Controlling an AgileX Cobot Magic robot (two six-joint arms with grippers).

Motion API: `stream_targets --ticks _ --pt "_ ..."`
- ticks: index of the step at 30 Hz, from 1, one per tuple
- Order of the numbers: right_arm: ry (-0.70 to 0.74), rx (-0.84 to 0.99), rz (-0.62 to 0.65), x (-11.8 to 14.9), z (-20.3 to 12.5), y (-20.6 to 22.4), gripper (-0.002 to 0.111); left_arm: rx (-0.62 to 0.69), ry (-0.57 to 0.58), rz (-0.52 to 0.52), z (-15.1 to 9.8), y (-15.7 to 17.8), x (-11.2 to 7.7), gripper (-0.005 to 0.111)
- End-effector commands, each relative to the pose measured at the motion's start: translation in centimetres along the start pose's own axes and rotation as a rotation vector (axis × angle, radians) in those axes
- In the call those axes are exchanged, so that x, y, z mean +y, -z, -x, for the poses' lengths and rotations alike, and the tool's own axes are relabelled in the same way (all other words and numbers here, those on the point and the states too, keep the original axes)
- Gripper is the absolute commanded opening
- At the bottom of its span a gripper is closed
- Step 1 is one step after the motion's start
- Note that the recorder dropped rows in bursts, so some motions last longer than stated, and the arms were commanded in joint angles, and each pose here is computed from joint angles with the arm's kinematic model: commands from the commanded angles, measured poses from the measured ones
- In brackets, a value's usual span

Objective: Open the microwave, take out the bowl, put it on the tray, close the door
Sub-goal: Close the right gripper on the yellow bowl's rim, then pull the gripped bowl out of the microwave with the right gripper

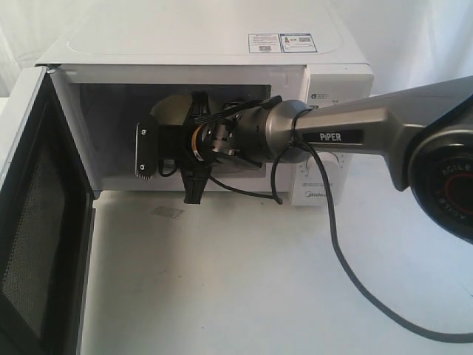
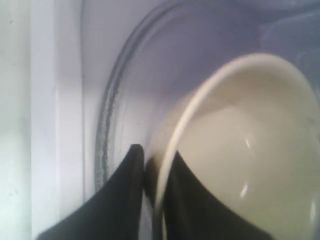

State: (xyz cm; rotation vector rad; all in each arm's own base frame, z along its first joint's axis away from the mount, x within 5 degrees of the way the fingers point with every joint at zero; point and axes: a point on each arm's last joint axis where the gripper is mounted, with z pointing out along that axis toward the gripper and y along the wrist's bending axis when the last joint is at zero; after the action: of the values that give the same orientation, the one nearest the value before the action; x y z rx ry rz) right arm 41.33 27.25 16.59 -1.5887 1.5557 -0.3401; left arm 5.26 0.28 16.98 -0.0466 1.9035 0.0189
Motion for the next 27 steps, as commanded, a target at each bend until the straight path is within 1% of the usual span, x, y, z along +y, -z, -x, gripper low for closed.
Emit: stream_targets --ticks 1,5,9,14,19,23,27 --pt "-0.011 0.023 0.005 0.0 -0.1 0.0 0.000 -0.002 0.008 0.002 -0.1 0.0 0.0 0.000" --pt "-0.002 0.046 0.013 0.1 0.5 0.5 0.000 -0.002 0.008 0.002 -0.1 0.0 0.0 0.000" --pt "0.014 0.042 0.008 0.0 1.9 1.9 0.000 -0.002 0.008 0.002 -0.1 0.0 0.0 0.000" --pt "0.034 0.041 0.021 0.6 3.2 3.5 0.000 -0.002 0.008 0.002 -0.1 0.0 0.0 0.000" --pt "-0.036 0.051 0.074 1.7 4.3 5.3 0.000 -0.002 0.008 0.002 -0.1 0.0 0.0 0.000" --pt "-0.025 0.106 0.122 3.0 4.3 6.8 0.000 -0.002 0.008 0.002 -0.1 0.0 0.0 0.000" --pt "-0.045 0.142 0.168 4.0 4.5 9.1 0.000 -0.002 0.008 0.002 -0.1 0.0 0.0 0.000"
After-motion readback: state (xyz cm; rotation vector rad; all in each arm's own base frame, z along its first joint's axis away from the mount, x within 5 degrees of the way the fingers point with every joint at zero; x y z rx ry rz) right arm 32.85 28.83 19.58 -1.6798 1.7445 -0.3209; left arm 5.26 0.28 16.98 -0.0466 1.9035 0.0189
